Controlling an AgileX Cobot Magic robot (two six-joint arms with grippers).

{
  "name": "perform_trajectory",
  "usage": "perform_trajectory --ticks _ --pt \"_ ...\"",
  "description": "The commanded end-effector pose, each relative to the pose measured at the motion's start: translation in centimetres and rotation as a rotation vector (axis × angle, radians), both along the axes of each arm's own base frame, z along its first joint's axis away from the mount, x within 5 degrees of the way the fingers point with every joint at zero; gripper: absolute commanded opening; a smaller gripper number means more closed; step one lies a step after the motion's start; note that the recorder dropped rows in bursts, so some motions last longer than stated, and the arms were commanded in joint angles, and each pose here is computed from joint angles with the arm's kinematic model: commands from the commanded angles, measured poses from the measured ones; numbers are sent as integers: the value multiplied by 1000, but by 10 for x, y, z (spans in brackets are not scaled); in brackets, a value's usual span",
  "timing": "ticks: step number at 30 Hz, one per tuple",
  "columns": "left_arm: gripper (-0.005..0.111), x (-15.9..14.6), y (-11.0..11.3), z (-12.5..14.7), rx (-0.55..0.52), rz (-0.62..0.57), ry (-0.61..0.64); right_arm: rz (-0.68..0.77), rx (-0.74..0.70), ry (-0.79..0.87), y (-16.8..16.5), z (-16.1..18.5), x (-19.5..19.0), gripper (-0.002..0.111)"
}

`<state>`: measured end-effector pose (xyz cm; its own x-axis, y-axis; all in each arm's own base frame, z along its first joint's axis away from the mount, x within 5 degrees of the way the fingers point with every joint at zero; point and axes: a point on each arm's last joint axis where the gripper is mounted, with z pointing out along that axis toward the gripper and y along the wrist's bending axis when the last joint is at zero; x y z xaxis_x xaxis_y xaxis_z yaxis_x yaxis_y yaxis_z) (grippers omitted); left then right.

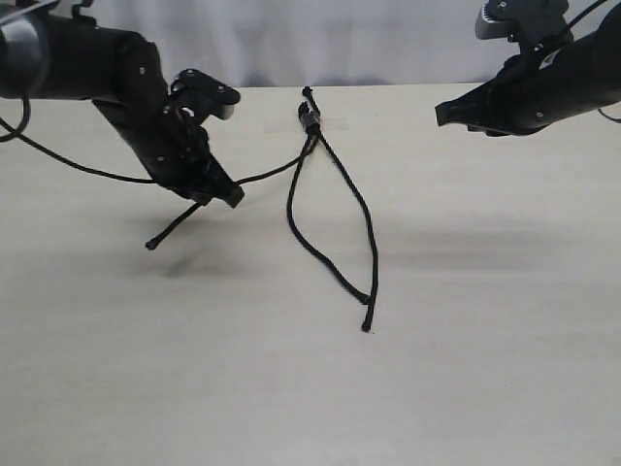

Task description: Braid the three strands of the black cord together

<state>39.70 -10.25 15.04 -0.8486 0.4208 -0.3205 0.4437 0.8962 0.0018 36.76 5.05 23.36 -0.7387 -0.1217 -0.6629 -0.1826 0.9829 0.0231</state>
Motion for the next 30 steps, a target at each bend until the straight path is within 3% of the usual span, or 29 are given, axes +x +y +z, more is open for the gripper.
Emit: perform_trajectory --ticks 1,7,9,14,17,20,24,27,30 --pt "0 1 15 1 -37 75 8 -6 10 -14 -1 3 1 5" --pt "1 2 15 -6 -27 77 16 -5 9 -12 -1 2 1 5" --pt "9 3 16 -10 -22 77 23 -5 9 -12 -1 2 1 5" --pt "43 3 15 -11 -26 80 21 -4 9 -5 -1 2 1 5" --pt "51 4 16 -11 -11 63 16 -2 8 13 -1 1 -1 5" --pt "48 6 17 -6 -4 55 -20 15 11 13 6 1 -2 5" --pt "26 1 17 25 6 -21 -87 109 0 11 36 1 -8 5" --pt "10 -9 20 61 -11 -22 -197 235 -30 9 69 -2 -16 13" --pt "0 -24 25 94 -36 -5 -373 317 -38 55 98 -11 -19 25"
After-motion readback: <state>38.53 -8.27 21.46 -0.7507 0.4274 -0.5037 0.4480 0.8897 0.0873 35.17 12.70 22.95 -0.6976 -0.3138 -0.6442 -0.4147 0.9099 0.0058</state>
